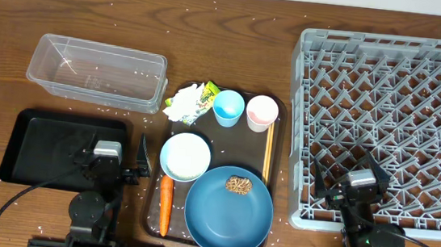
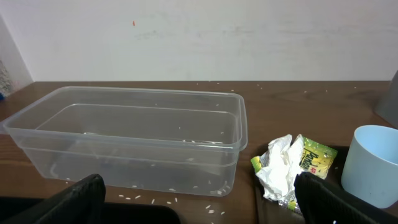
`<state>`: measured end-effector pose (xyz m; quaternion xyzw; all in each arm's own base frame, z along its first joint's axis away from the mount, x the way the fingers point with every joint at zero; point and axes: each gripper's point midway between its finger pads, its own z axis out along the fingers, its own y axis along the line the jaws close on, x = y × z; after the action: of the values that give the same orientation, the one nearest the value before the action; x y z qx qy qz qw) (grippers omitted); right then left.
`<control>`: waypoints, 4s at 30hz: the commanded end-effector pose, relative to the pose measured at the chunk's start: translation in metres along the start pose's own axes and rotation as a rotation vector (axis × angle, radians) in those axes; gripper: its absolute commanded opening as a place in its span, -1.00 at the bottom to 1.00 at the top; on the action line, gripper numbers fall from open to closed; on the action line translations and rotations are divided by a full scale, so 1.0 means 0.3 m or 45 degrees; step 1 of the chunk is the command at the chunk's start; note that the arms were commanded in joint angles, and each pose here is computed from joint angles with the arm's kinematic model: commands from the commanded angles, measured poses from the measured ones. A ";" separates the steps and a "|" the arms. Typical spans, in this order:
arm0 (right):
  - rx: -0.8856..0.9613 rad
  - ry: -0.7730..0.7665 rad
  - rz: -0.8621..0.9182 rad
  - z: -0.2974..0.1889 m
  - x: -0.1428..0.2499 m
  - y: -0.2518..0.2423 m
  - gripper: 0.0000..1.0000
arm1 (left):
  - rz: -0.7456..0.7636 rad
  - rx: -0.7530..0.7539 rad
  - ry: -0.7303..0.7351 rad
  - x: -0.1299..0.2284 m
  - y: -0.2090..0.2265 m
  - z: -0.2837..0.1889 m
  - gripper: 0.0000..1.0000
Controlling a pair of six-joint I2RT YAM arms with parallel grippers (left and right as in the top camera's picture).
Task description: Sort waste into correct bins and load items into the dishwasher rack
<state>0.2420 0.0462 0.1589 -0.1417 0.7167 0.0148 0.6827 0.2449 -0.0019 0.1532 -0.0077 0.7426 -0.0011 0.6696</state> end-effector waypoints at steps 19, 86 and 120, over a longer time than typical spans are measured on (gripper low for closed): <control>0.019 -0.023 0.147 -0.001 -0.015 -0.012 0.98 | -0.018 0.123 0.013 0.015 -0.054 -0.001 0.96; 0.055 1.321 0.885 0.246 -0.059 -0.076 0.98 | 0.026 0.513 1.578 0.245 -0.639 0.478 -0.88; -1.860 0.219 0.466 0.107 -0.730 0.497 0.75 | -0.313 1.871 0.796 -0.631 -0.815 0.018 -0.88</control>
<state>0.2619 0.2278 0.3315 -0.4060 0.6207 0.5773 0.3414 0.2806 -0.2412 0.3313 0.3334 0.7243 -0.5468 0.2555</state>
